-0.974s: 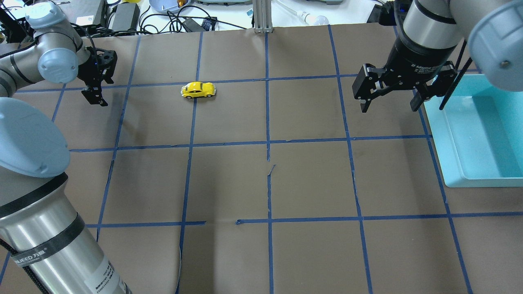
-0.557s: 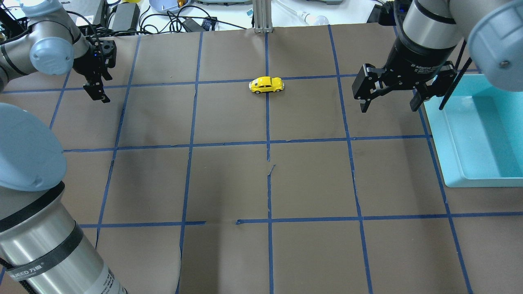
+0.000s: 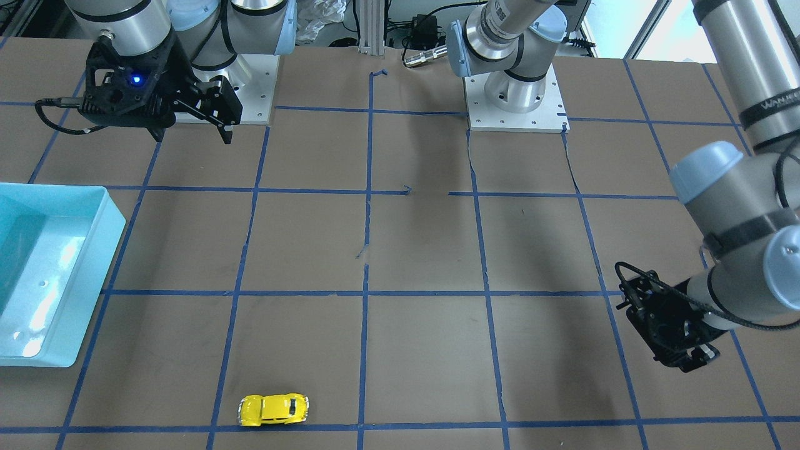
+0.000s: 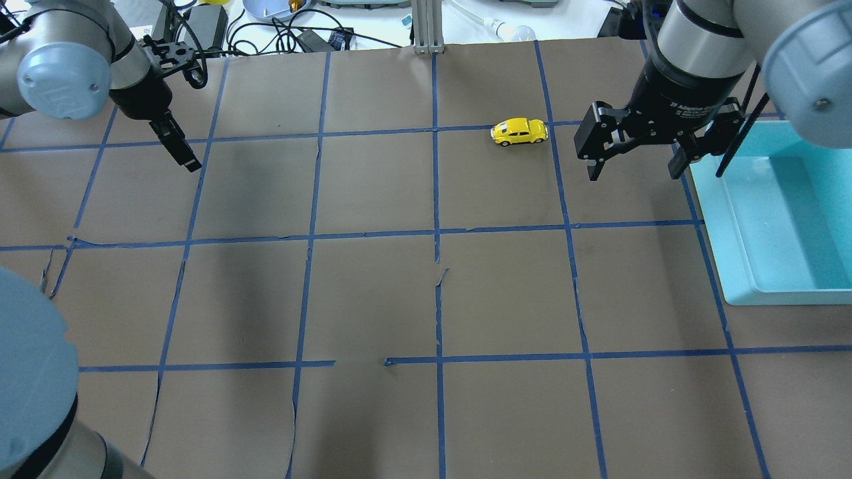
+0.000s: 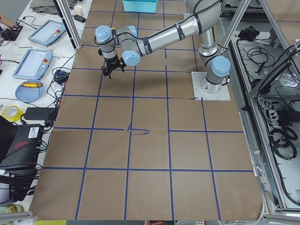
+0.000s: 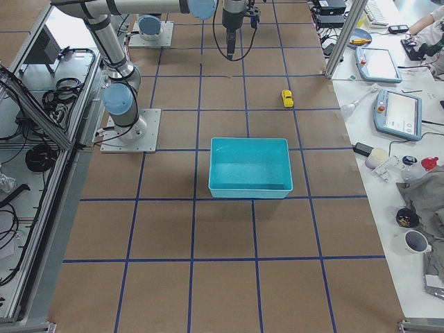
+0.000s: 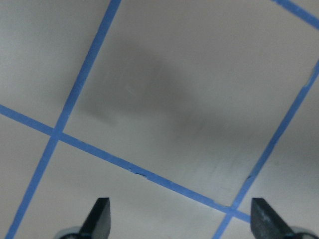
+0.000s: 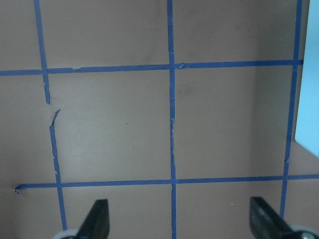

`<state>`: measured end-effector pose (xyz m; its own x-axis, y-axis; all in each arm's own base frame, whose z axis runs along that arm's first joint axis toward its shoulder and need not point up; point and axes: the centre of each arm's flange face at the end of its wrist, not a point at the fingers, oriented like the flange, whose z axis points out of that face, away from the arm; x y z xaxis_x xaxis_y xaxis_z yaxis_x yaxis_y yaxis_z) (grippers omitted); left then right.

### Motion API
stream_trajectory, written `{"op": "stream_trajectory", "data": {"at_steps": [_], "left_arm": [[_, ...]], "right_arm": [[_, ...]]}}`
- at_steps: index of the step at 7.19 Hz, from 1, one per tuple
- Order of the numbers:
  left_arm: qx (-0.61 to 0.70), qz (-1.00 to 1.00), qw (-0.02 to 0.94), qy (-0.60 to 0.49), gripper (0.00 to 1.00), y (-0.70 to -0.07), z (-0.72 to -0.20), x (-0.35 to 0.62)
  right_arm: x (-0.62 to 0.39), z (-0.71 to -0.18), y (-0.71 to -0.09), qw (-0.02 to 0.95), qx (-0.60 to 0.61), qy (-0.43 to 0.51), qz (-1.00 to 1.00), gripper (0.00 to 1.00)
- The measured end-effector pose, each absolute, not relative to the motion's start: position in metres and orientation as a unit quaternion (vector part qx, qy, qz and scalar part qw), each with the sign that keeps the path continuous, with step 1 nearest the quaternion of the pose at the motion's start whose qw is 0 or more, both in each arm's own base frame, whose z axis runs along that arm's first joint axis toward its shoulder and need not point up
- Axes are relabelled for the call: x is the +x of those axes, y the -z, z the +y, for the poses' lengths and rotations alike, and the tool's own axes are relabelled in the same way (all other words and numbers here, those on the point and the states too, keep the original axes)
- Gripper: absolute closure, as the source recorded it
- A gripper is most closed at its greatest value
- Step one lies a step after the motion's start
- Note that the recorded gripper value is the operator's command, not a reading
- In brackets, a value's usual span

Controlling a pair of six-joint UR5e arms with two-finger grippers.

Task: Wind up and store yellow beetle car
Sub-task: 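Release the car with the left gripper so it rolls toward the right arm, then move the right gripper over the yellow car while the left arm lifts away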

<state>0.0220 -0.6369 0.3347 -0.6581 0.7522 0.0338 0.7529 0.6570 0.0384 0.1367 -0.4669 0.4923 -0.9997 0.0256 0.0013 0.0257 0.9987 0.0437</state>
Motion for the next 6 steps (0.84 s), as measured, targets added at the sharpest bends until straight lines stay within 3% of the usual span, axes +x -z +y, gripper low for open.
{"op": "stream_trajectory", "data": {"at_steps": [4, 6], "left_arm": [[-0.19, -0.982, -0.011, -0.024, 0.0, -0.411, -0.551, -0.094], [-0.123, -0.992, -0.009, -0.03, 0.0, -0.452, -0.512, -0.111]], "right_arm": [[0.136, -0.471, -0.502, -0.002, -0.003, 0.005, -1.0, 0.0], [0.142, -0.494, -0.492, -0.004, 0.085, -0.023, -0.996, 0.0]]}}
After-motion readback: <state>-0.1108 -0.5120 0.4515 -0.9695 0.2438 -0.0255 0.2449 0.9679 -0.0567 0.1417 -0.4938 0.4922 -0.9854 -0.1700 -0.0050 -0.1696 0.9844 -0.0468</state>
